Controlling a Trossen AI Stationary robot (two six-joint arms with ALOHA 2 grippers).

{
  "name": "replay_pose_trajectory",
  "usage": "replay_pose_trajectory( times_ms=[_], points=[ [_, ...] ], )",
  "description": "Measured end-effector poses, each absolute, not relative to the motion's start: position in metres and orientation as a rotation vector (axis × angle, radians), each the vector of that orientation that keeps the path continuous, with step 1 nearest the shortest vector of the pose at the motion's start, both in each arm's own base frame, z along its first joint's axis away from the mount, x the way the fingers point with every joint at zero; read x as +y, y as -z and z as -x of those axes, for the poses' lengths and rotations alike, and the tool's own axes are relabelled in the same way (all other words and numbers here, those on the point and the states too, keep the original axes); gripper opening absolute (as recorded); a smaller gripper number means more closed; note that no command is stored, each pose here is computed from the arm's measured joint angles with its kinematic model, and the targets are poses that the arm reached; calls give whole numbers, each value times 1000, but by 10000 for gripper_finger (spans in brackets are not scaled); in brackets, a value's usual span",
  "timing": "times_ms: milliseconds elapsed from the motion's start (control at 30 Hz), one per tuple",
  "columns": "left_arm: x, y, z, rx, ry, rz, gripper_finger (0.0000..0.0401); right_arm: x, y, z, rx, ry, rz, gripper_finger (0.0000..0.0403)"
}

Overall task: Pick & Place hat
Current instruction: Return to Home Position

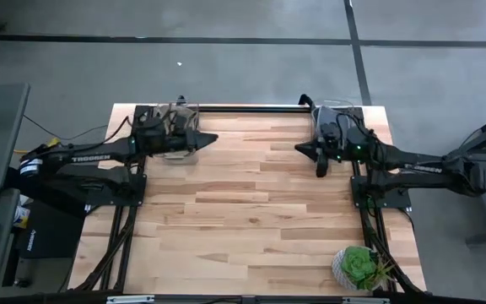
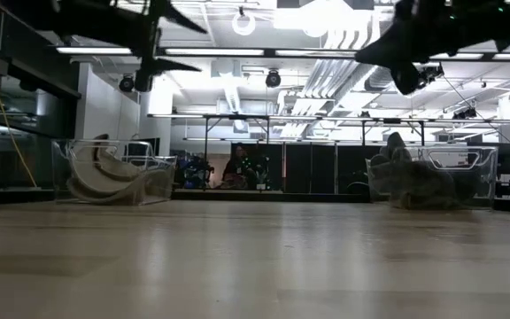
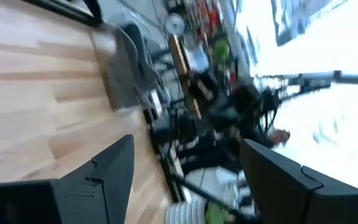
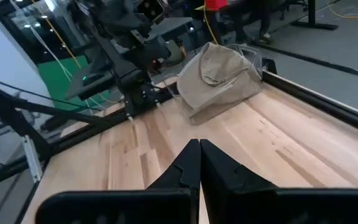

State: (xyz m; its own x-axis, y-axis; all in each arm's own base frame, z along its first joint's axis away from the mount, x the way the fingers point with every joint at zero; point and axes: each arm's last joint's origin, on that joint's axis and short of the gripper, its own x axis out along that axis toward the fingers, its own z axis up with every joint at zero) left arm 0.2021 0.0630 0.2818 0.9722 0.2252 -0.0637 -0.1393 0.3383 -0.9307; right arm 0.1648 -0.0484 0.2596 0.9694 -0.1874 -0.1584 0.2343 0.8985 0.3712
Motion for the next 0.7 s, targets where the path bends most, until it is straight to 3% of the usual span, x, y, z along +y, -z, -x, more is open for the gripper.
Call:
replay_pose_trajectory(
  times_ms=[300, 700],
  points=[
    [55, -261, -167, -187, -321, 1238, 252, -40, -246, -141, 35, 171, -436, 0],
    [47, -228, -141, -243, -279, 1270, 252, -38, -243, -140, 37, 133, -438, 0]
  ],
)
